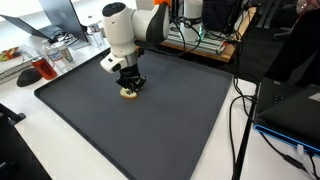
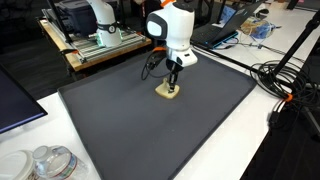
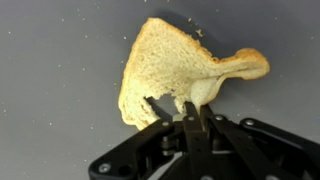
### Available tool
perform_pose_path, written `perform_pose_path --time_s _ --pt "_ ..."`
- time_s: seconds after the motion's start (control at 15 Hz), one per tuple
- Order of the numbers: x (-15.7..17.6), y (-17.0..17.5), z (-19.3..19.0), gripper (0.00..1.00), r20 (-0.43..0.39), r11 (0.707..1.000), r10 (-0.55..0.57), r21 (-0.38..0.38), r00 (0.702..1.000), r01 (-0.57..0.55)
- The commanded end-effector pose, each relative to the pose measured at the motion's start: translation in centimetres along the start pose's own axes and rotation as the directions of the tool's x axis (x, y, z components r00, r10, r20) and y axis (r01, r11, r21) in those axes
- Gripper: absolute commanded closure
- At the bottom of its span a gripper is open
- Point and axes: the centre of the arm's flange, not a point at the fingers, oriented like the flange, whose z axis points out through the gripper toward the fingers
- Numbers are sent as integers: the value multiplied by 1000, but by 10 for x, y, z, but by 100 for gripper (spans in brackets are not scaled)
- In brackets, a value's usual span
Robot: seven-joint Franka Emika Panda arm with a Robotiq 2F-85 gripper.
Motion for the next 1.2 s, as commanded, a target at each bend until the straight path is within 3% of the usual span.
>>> perform_pose_path --time_s 0.0,0.6,0.73,1.13 --pt "-9 -6 -7 67 -4 999 -1 33 1000 1" --pt "-20 -16 -32 5 -15 1000 7 10 1000 -7" --pt "-22 -19 -37 0 -13 1000 3 9 1000 -3" --pt "-18 -24 -54 0 -6 1000 26 -8 1000 -26"
